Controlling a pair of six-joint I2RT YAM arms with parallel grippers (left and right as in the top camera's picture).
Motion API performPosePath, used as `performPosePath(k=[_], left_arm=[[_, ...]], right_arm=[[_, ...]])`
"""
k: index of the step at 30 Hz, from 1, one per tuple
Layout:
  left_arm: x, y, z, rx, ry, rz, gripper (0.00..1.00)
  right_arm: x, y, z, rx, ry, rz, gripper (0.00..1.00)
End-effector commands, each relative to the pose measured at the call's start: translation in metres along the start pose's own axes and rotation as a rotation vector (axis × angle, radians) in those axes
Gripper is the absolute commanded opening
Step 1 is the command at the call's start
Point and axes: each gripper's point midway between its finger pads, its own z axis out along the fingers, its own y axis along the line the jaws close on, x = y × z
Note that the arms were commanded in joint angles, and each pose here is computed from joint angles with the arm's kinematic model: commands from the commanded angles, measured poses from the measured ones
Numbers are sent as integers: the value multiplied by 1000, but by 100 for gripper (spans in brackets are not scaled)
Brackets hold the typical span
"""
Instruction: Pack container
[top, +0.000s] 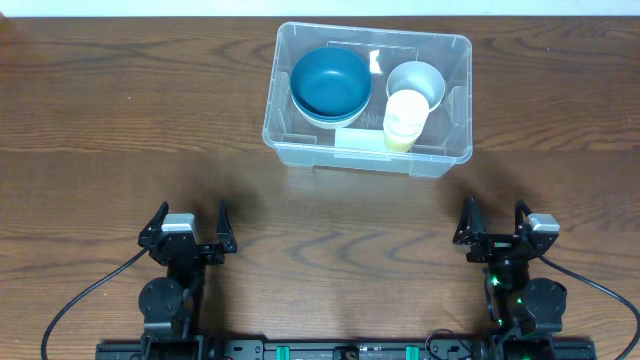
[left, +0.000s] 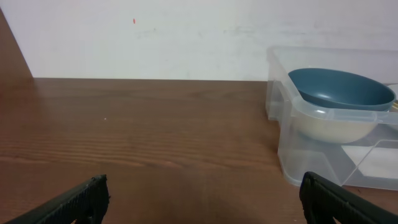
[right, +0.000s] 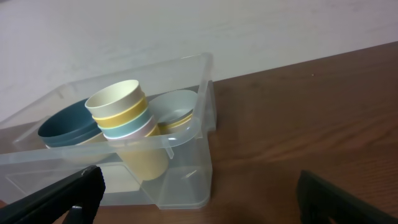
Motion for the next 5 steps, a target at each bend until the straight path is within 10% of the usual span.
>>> performPosePath(k=[1, 5], left_arm=[[16, 1, 1, -4, 51, 13, 98], [16, 1, 1, -4, 51, 13, 98]], right_arm=[[1, 1, 0, -5, 1, -19, 99], [1, 1, 0, -5, 1, -19, 99]])
